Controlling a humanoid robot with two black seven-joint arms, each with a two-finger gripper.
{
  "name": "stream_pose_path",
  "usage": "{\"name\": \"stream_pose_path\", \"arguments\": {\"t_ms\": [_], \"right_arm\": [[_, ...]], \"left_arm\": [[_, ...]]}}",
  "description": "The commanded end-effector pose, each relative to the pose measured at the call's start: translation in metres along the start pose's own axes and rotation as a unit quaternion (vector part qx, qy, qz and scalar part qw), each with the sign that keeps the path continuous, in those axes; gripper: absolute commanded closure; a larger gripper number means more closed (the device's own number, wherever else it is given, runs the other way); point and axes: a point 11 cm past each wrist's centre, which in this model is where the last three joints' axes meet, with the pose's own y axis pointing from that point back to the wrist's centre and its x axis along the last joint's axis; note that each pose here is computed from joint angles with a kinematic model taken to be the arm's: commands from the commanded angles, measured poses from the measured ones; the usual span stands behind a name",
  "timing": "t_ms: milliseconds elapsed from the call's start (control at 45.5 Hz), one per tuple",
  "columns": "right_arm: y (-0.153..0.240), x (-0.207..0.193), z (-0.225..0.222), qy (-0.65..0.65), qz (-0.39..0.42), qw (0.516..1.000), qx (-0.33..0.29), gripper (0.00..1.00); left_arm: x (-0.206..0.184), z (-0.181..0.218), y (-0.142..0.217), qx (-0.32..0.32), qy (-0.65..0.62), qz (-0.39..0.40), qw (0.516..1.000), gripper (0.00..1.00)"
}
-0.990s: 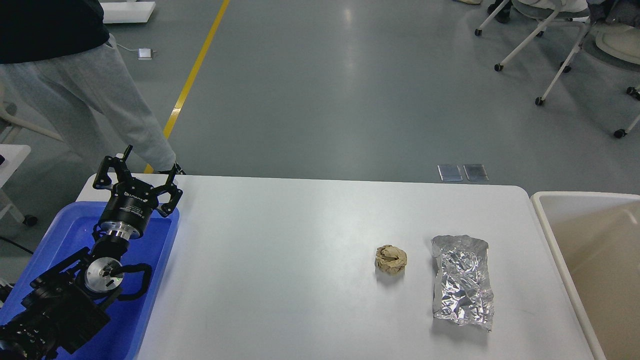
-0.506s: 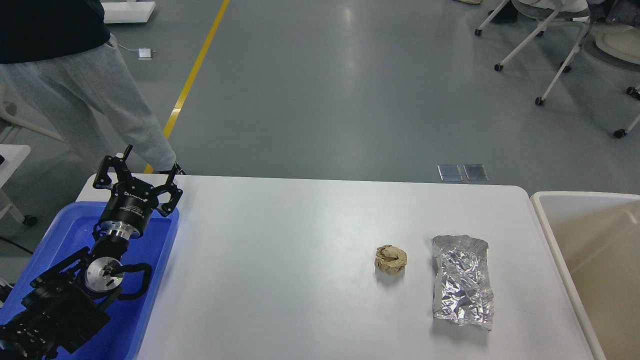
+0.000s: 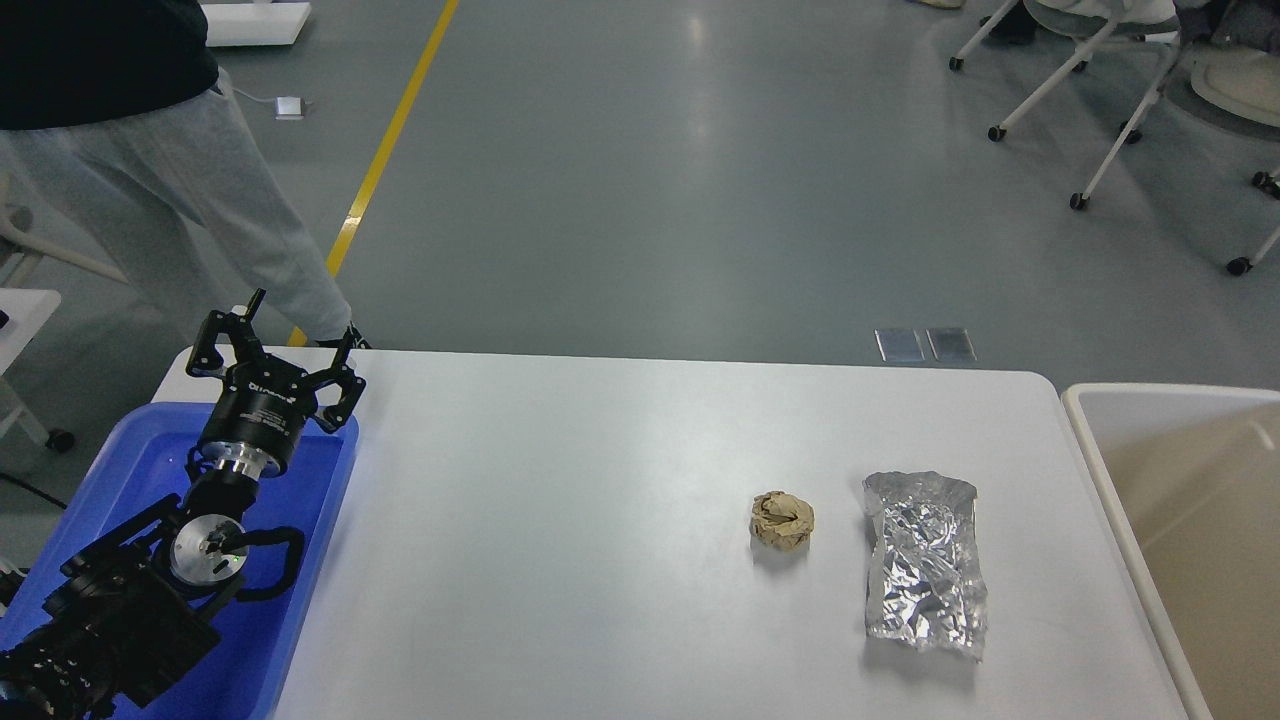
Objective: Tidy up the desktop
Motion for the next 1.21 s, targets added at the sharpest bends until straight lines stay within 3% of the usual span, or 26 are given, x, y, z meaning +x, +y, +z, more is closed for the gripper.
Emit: {"name": "stream_pose_path", "arguments": {"t_ms": [0,132,374,594,814,1188], "right_arm": [[0.007,-0.033,-0.047,-0.100,-0.068,0.990,0.071,0.01],[0.013,-0.054,-0.059,-0.144,-0.106,0.979,0.093,0.01],[0.046,-0.132,-0.064,-0.244,-0.235,0.932,0.127,0.01],[0.070,-0.184,-0.067,-0.311,-0.293,0.893,0.145,0.01],[0.077,-0.222,-0.077,-0.315,-0.316,0.883,0.147,0.01],[0.076,-0.252,-0.097,-0.345,-0.315,0.868,0.168,0.01]], "left_arm": [[0.000,0.000,0.000,0.000,0.000,0.000,1.000,0.00],[0.000,0.000,0.000,0.000,0.000,0.000,1.000,0.00],[0.000,0.000,0.000,0.000,0.000,0.000,1.000,0.00],[0.000,0.000,0.000,0.000,0.000,0.000,1.000,0.00],[0.000,0.000,0.000,0.000,0.000,0.000,1.000,0.00],[0.000,0.000,0.000,0.000,0.000,0.000,1.000,0.00]]}}
